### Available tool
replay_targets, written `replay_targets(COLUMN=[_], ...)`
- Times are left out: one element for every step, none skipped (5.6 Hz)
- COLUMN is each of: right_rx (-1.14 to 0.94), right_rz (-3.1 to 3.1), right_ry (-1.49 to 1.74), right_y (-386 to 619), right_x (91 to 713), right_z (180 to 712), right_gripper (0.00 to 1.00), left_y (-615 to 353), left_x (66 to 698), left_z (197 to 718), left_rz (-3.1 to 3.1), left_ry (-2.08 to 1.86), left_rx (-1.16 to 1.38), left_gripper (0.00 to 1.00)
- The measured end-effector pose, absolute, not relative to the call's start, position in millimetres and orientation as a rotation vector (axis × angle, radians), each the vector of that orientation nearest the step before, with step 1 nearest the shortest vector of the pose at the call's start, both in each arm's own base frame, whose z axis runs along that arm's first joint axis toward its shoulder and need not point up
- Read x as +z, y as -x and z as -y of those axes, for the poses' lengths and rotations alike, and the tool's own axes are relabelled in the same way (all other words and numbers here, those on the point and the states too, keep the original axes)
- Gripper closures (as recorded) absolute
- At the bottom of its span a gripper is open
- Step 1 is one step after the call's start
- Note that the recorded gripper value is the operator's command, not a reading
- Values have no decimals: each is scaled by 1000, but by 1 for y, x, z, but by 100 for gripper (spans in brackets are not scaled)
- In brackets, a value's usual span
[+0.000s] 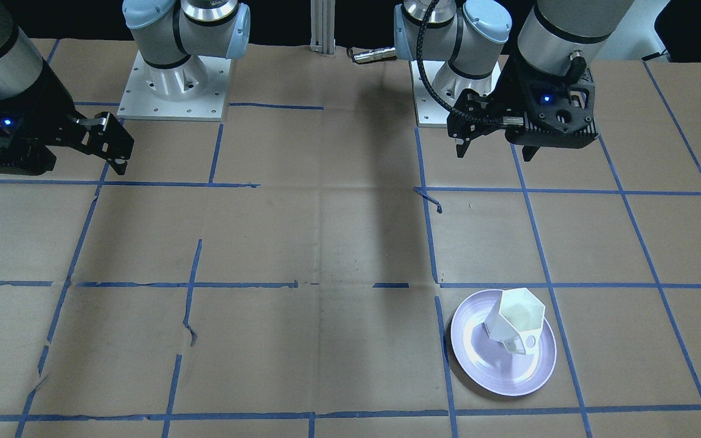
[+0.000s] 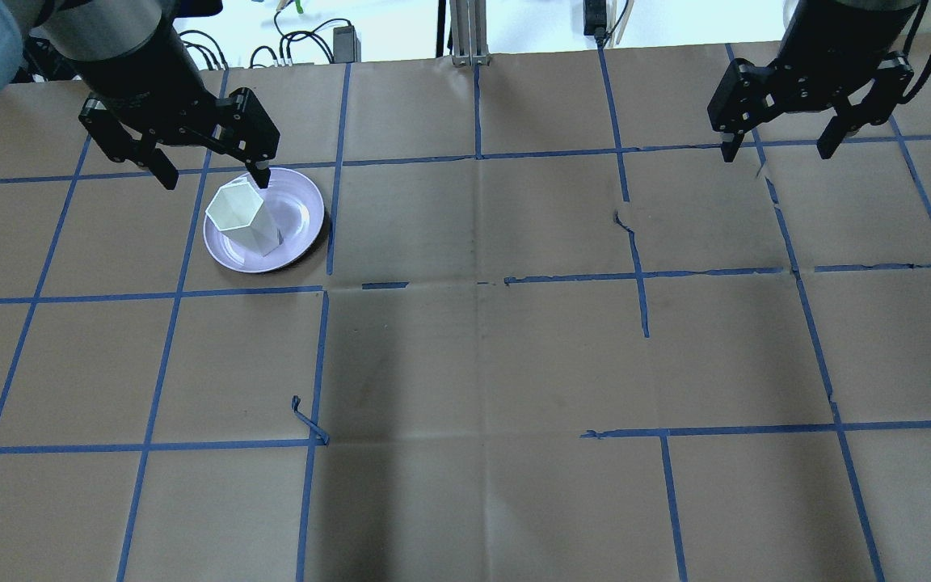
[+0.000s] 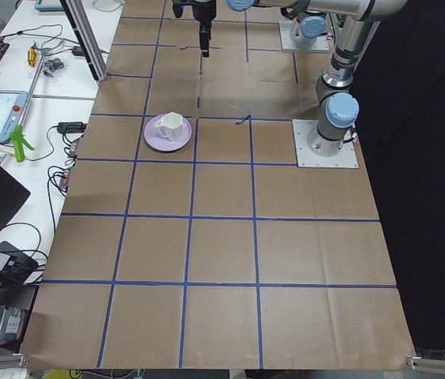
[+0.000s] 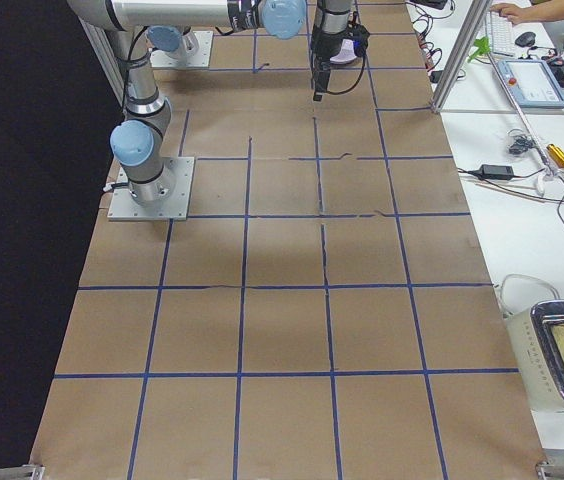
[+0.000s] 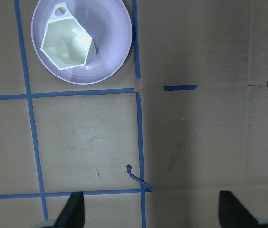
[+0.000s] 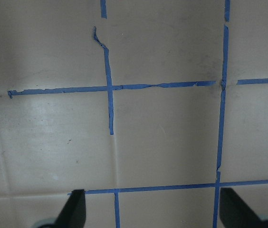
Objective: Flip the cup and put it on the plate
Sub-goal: 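Open the left gripper and raise it away from the mug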
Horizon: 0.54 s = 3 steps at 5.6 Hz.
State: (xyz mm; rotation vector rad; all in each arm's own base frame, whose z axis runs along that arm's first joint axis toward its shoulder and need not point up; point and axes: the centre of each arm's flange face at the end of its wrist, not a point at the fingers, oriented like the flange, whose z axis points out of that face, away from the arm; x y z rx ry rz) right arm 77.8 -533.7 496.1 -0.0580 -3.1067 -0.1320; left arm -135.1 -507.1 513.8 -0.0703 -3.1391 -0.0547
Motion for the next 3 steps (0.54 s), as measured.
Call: replay_targets(right_rx=[-132,-132,-132], right_rz=[3107,3107,3107], right_ry=[58,58,58], right_y=[-78,-78,-78], right_x=[496,496,496], right_z=[534,534,534], right_gripper=[0,0,0], left_y=[135,135,135], left_x=[514,515,516], left_z=[506,505,504], left_rz=[3140,3140,3140], left_ry=[72,73,72], left_rx=[-53,-51,-49], left_gripper=[2,2,2])
